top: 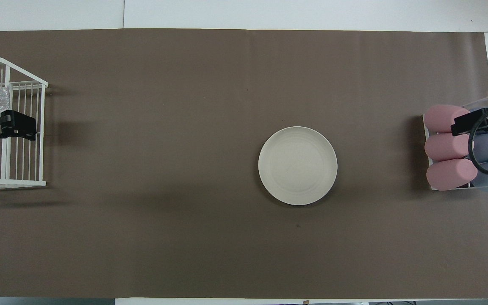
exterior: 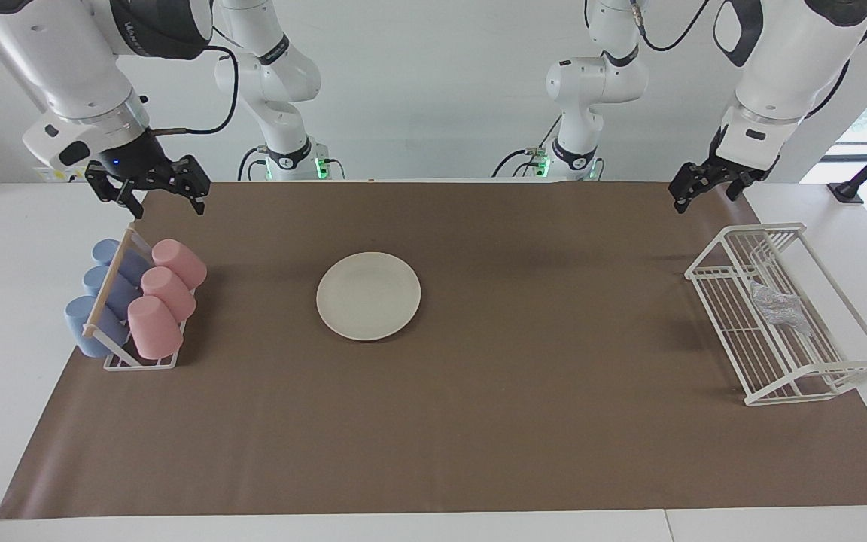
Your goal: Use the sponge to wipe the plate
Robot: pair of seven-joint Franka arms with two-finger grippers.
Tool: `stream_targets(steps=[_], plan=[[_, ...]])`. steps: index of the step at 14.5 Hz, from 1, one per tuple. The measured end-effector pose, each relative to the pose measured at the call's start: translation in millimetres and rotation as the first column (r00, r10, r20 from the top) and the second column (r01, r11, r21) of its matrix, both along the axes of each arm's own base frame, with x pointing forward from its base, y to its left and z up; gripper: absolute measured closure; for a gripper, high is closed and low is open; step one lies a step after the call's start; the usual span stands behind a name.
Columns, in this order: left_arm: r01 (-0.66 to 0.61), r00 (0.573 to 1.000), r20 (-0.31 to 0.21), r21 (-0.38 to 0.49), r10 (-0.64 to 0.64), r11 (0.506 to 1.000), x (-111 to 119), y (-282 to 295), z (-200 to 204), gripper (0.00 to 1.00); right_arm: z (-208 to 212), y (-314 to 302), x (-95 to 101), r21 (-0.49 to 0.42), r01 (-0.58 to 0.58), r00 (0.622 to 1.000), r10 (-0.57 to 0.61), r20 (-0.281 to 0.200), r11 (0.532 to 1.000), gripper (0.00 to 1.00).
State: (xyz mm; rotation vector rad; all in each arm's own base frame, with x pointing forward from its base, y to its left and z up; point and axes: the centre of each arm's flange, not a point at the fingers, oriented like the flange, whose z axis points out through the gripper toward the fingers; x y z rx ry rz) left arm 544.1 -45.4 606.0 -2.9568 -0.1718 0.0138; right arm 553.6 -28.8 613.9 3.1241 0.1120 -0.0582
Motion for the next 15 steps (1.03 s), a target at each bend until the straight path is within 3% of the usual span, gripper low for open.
stream_targets(steps=[4,7,10,12,15], plan=[[0.073,0.997,0.003,0.256,-0.076,0.964,43.5,-6.6,-60.4,0.00,0.0,0.1,0.0,0.000,0.003,1.000,-0.003,0.000,1.000,0.00],[0.162,0.986,-0.030,0.432,-0.165,0.887,79.1,-5.0,-120.9,0.00,0.0,0.8,0.0,-0.002,0.063,0.998,-0.063,0.001,0.998,0.00],[0.212,0.975,-0.083,0.610,-0.205,0.763,99.6,6.9,-174.2,0.00,0.2,10.6,0.6,-0.006,0.170,0.985,-0.170,0.005,0.985,0.00],[0.205,0.976,-0.087,0.664,-0.198,0.719,106.4,10.0,-199.2,0.00,0.3,22.4,0.9,-0.009,0.254,0.967,-0.254,0.008,0.967,0.00],[0.191,0.979,-0.076,0.678,-0.191,0.710,108.5,11.4,-204.8,0.00,2.2,54.1,3.0,-0.004,0.384,0.923,-0.383,0.035,0.924,0.00]])
